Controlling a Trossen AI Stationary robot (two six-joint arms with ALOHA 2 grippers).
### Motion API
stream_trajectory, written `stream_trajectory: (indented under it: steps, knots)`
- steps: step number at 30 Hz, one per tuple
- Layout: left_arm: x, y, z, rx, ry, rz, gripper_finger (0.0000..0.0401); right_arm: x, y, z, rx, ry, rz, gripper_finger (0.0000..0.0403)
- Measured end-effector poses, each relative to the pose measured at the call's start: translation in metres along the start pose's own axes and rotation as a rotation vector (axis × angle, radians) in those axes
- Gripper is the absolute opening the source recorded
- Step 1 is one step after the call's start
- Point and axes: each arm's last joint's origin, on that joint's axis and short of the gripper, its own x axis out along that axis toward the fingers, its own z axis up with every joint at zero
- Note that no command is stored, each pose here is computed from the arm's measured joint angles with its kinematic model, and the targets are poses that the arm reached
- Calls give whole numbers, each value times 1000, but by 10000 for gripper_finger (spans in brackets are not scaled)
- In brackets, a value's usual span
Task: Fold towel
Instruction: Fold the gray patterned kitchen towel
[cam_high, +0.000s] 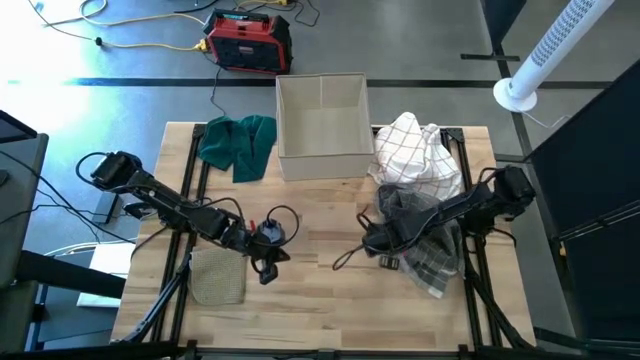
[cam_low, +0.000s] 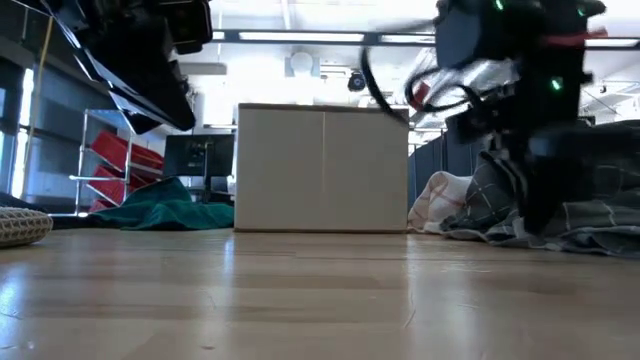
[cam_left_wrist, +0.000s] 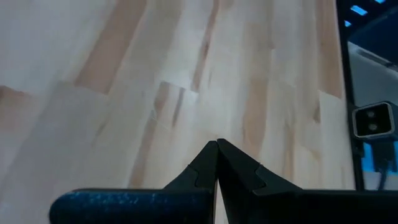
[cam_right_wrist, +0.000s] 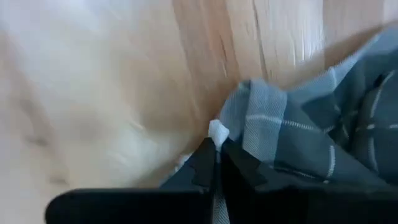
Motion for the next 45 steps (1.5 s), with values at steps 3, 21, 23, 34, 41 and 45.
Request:
stream_trajectory:
  steps: [3,21,23,34,41,45]
  knots:
    - [0,1,0,-7,-42,54,0,-39,-2,16,15,-114,67,1]
    - [0,1,16,85,-198,74,0,-310,-64,47,39,-977,2,0]
    - [0,0,18,102,-215,65,0,-330,-74,44,48,-1073,-25,0]
    - [0,6,23,89,-277,162,2,-384,-109,26,223,-1293,-154,0]
    - [-3,-5,23,36,-335,114,62,-363,-107,32,255,-1174,-181,0]
    - [-3,-5,19,33,-367,194,108,-353,-106,38,255,-1134,-187,0]
